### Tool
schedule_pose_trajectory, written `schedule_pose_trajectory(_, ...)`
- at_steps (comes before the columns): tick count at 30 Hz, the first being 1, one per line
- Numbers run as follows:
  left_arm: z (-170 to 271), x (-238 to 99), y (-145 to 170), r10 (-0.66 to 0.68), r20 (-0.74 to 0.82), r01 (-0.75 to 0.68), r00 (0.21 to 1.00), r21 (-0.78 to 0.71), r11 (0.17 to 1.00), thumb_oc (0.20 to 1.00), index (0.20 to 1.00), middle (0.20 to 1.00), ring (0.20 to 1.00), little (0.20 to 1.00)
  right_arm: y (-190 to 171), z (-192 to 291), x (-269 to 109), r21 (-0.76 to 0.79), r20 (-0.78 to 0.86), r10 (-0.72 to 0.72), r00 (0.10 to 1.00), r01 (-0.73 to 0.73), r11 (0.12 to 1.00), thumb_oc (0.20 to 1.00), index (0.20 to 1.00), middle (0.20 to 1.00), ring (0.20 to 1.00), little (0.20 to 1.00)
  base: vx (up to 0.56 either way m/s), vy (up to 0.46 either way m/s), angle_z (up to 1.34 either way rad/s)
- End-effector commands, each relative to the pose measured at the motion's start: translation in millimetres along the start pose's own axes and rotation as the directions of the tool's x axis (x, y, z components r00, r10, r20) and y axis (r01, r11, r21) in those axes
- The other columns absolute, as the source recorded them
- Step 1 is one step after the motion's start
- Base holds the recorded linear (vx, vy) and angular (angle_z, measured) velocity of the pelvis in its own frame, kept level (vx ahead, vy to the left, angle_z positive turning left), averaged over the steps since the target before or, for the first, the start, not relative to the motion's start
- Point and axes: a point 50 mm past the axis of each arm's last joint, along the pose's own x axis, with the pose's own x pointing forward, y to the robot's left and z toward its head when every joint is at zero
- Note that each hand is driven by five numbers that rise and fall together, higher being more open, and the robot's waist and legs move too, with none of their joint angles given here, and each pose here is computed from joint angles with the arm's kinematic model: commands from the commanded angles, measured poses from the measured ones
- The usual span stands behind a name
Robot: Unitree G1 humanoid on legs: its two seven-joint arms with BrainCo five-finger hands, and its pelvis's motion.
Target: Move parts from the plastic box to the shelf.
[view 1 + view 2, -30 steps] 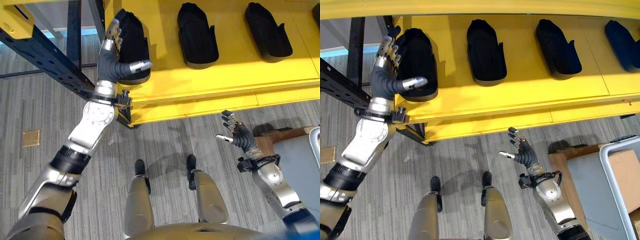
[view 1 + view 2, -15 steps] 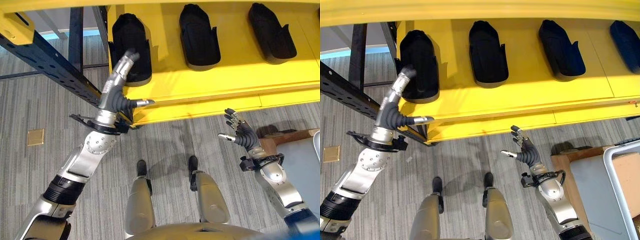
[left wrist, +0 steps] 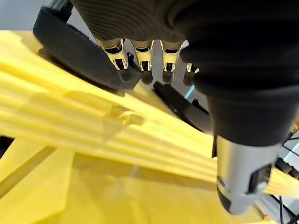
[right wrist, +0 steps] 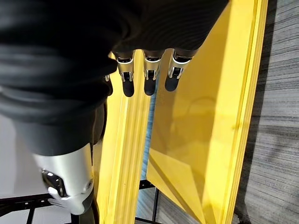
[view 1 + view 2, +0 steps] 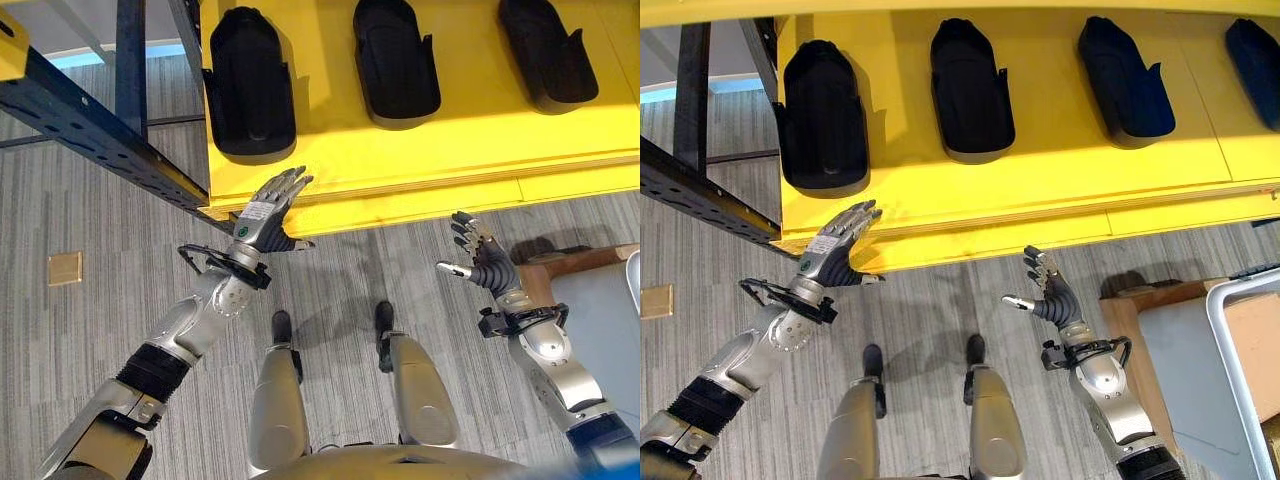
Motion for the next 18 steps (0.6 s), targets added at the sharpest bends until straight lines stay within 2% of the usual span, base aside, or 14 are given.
schedule_pose_trajectory(1, 3, 2, -2, 0.016, 0.019, -0.017, 1.000, 0.025, 1.000, 1.000, 1.000, 1.000, 1.000, 1.000, -3, 23, 0, -0.005, 0.141, -0.026, 0.990, 0.027, 1.000, 1.000, 1.000, 1.000, 1.000, 1.000, 0.00, 0.000, 0.00)
schedule_pose_trajectory(4, -6, -2, -8, 0.003, -0.035, -0.002, 0.999, 0.029, 1.000, 1.000, 1.000, 1.000, 1.000, 1.000, -3, 23, 1, -0.005, 0.141, -0.030, 0.990, 0.031, 1.000, 1.000, 1.000, 1.000, 1.000, 1.000, 0.00, 0.000, 0.00)
schedule_pose_trajectory(18, -35, -10, 11, 0.137, -0.188, -0.118, 0.973, 0.109, 0.987, 1.000, 1.000, 1.000, 1.000, 1.000, -7, 20, -2, -0.007, 0.116, -0.043, 0.992, 0.044, 0.999, 1.000, 1.000, 1.000, 1.000, 1.000, 0.00, 0.000, 0.00)
